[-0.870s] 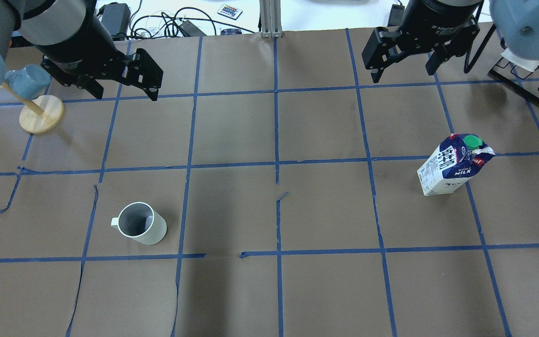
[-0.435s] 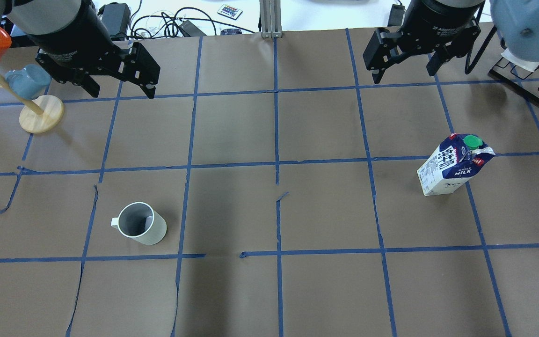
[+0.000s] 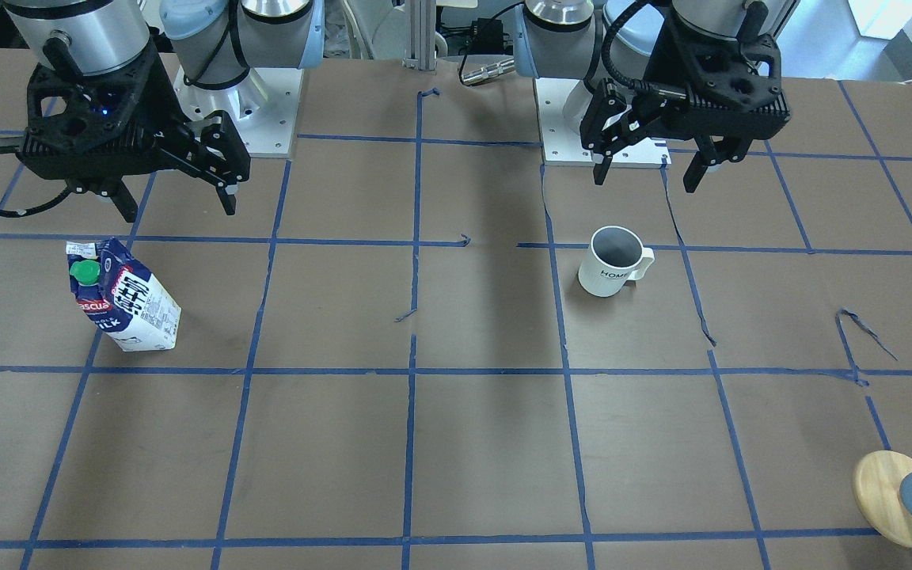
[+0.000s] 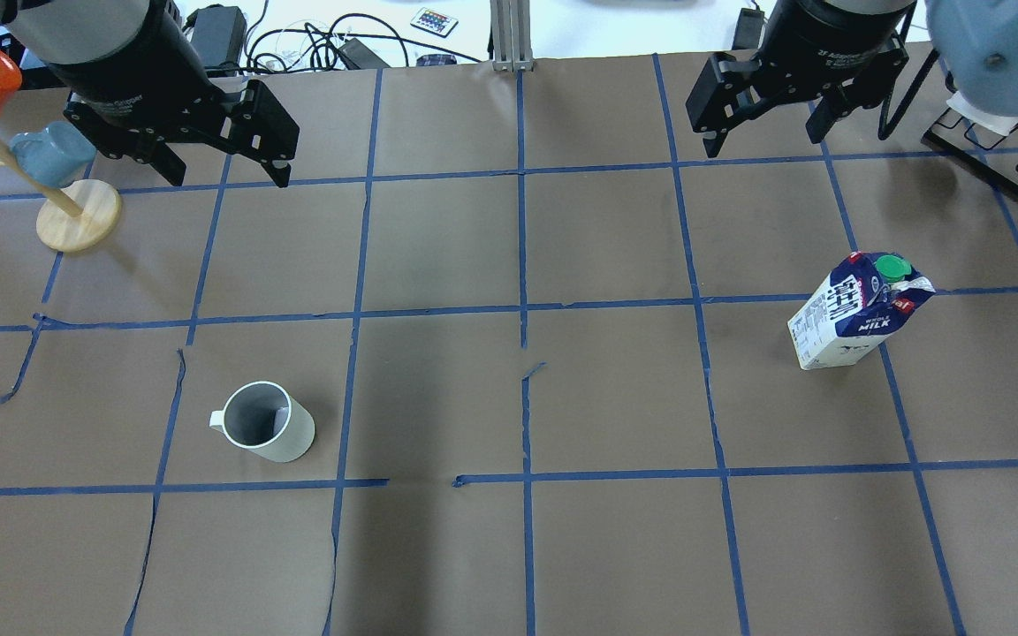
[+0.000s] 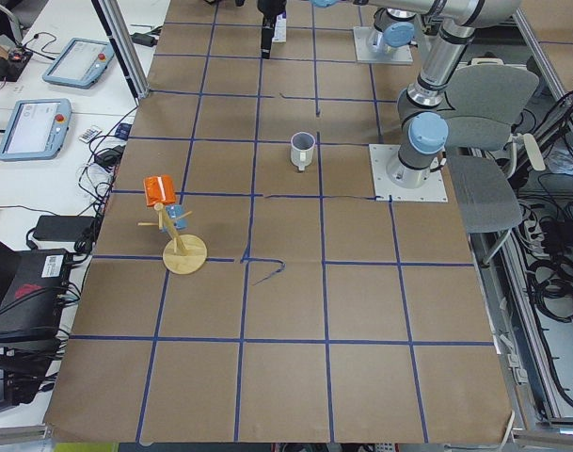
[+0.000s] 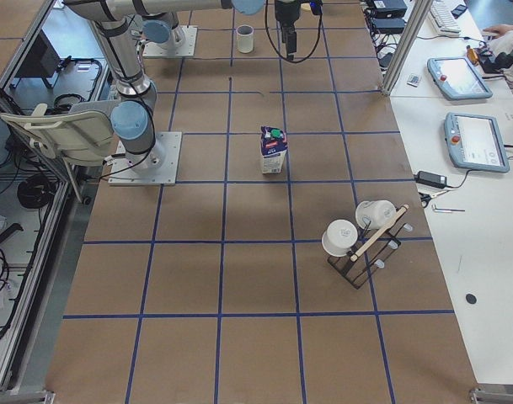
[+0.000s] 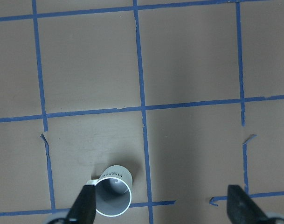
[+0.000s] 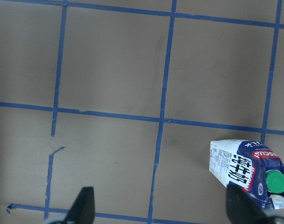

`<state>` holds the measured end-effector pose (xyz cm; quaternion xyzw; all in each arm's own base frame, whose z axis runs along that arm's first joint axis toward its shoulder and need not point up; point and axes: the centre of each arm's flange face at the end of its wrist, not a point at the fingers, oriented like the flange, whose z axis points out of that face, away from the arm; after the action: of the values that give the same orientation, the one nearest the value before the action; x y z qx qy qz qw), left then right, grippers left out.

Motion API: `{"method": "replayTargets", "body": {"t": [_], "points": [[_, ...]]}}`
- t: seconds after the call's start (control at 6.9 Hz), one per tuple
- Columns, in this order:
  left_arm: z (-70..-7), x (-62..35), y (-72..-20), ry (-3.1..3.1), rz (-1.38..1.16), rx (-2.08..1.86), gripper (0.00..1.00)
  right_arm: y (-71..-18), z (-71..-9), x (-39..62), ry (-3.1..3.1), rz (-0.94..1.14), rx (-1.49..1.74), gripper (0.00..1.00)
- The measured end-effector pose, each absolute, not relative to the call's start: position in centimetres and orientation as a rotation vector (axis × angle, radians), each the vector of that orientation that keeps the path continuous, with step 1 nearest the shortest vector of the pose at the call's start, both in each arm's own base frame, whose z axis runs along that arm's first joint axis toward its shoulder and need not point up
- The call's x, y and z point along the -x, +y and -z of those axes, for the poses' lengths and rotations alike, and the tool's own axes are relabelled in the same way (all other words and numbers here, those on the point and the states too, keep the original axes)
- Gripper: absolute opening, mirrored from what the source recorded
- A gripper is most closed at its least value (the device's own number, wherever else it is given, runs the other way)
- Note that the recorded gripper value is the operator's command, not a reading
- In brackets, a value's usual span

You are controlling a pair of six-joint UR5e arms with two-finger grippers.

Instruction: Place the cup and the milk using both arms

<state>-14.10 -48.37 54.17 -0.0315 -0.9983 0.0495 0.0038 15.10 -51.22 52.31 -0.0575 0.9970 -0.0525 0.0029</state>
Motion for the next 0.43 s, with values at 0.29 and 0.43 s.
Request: {"method": "replayTargets", "body": {"t": [0.29, 0.43], "points": [[-54.27, 14.01, -48.25, -3.130, -0.159, 0.102, 1.00, -51.23, -52.31, -15.10, 3.127, 0.165, 0.181, 1.00], [-54.34, 13.99, -48.12, -3.132, -0.158, 0.105, 1.00, -51.23, -52.31, -15.10, 3.127, 0.165, 0.181, 1.00]]}}
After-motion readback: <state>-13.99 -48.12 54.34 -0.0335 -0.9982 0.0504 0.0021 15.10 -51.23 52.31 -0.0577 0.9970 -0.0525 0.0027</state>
